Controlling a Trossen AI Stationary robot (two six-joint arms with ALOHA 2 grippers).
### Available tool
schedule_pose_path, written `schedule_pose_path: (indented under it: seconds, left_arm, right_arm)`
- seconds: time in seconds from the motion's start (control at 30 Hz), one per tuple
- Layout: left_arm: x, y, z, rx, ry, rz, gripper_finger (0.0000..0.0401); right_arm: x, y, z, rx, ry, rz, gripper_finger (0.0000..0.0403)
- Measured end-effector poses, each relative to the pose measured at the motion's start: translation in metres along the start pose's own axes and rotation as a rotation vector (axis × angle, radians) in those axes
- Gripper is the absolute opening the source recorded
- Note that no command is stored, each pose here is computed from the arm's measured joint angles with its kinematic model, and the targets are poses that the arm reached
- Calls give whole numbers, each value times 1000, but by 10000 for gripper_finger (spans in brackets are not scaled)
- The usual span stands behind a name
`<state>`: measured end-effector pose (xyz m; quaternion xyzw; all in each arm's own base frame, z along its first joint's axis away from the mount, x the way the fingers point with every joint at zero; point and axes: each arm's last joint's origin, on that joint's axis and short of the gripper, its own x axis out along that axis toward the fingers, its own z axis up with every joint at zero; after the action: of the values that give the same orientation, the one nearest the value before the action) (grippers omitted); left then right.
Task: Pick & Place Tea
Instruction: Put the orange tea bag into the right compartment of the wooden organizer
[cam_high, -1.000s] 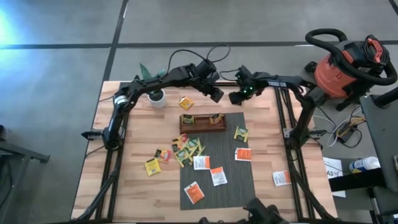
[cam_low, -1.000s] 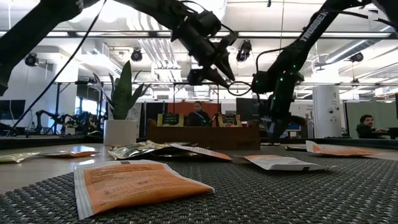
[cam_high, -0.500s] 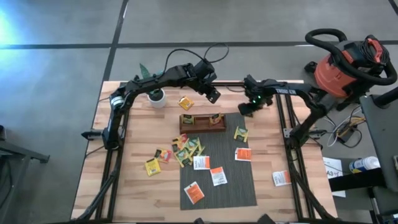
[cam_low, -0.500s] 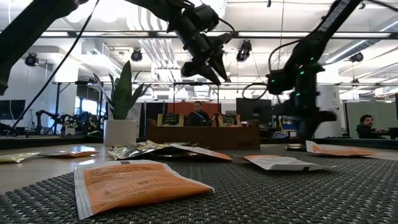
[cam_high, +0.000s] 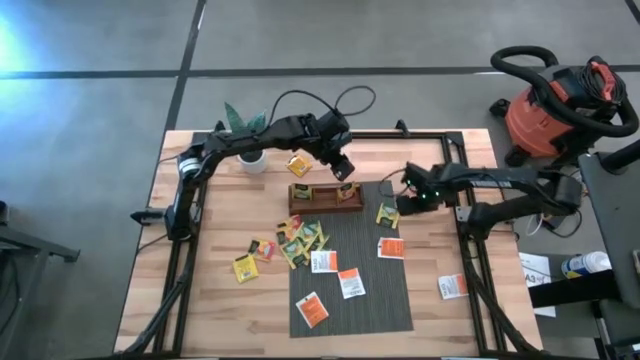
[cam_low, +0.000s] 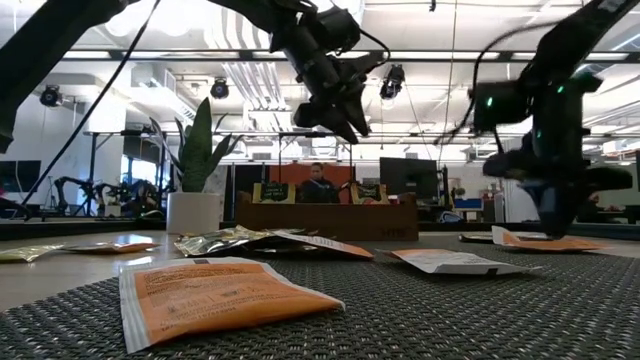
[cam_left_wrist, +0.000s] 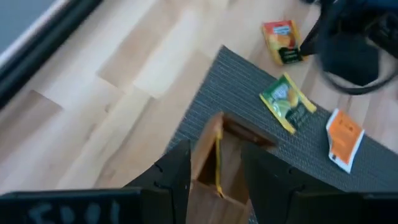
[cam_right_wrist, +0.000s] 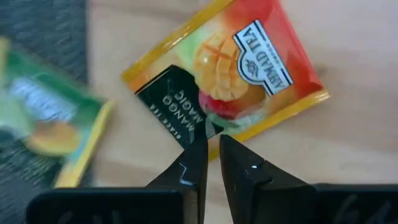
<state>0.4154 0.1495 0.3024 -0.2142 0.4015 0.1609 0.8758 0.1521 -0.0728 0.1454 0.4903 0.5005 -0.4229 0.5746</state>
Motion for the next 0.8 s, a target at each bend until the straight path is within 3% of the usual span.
schedule_pose_path:
  seconds: [0.1, 0.3, 0.5, 0.8]
  left_arm:
    - [5, -9, -7, 20, 23, -11, 135]
    - [9, -29, -18, 58, 51, -37, 135]
    - [1, -42, -21, 83, 29, -61, 135]
    - [-22, -60, -23, 141, -7, -90, 135]
  right_arm:
    - [-9, 7, -14, 10, -17, 43, 43]
    - [-14, 9, -36, 45, 4, 1, 43]
    - [-30, 23, -25, 74, -218, -8, 43]
    - [7, 9, -17, 78, -165, -184, 43]
